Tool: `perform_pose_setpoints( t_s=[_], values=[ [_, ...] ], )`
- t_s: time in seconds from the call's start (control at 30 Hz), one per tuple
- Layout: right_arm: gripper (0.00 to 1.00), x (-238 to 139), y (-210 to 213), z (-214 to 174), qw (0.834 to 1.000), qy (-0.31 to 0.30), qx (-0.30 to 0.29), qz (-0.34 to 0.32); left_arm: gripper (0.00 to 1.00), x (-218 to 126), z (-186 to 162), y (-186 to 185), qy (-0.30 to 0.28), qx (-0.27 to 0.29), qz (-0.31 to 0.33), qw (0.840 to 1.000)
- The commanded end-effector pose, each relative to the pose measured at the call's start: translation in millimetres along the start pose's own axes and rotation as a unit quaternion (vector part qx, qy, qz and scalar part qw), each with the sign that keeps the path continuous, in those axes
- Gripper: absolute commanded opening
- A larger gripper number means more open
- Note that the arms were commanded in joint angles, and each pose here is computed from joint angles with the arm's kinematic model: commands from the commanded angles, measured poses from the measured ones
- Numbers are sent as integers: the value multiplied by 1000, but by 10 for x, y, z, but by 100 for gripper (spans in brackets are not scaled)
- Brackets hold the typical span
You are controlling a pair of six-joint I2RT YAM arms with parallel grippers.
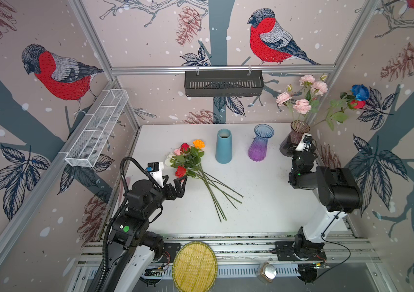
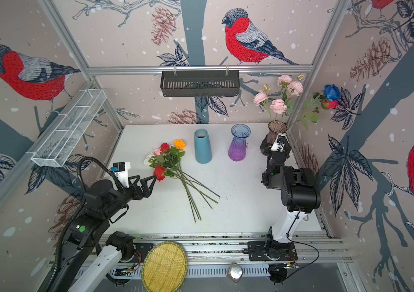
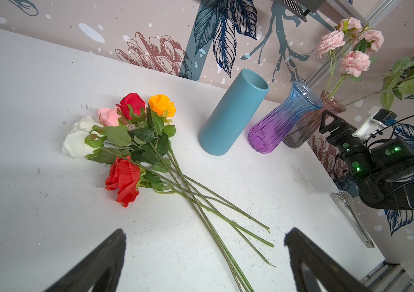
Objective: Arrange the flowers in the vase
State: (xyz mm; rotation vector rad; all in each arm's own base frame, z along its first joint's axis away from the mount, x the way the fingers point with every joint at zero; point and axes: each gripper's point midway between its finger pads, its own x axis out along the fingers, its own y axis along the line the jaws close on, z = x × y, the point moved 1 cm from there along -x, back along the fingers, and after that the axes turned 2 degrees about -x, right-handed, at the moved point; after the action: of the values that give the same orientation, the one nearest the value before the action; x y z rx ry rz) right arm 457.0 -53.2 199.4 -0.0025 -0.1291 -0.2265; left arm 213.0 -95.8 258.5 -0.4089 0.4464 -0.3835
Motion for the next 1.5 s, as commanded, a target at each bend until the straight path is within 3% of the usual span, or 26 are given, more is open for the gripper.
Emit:
perform_pose_setpoints(
  t_s=[0.0, 0.23, 0.37, 0.43, 0.6, 0.7, 0.87, 0.93, 1.03, 1.2, 1.47],
  values=[
    [100, -166, 29, 199, 999, -34, 13, -5, 99, -10, 18, -42, -3, 6, -12, 1000],
    [100, -643, 443, 452, 998, -47, -6, 46, 99, -45, 41, -66, -12, 9, -18, 1000],
    [100, -890, 838, 644, 993, -38, -12, 115, 99, -23, 25, -68, -6, 10, -20, 1000],
    [100, -1045, 1138, 777, 987, -24, -9, 160, 99, 0, 5, -66, -1, 9, -20, 1000],
    [100, -1624, 1812, 1167, 962, -64, -19, 266, 99, 14, -1, -52, 3, 6, -16, 1000],
    [100, -1936, 2244, 1213, 926, -70, -9, 370, 99, 11, 3, -40, 1, 6, -13, 1000],
    [100, -2402, 2889, 965, 818, -51, 35, 572, 99, 10, 7, -36, 1, 6, -11, 1000],
    [100, -2531, 3134, 817, 764, -31, 46, 643, 99, 0, 12, -37, -2, 6, -11, 1000],
    [100, -2672, 3424, 608, 701, -32, 45, 711, 99, -7, 14, -33, -4, 5, -10, 1000],
    [100, -2539, 3779, 339, 662, 0, 71, 746, 99, -11, 18, -25, -5, 5, -8, 1000],
    [100, -2354, 4240, -193, 638, 46, 39, 768, 99, -23, 22, -13, -8, 4, -3, 1000]
  ],
)
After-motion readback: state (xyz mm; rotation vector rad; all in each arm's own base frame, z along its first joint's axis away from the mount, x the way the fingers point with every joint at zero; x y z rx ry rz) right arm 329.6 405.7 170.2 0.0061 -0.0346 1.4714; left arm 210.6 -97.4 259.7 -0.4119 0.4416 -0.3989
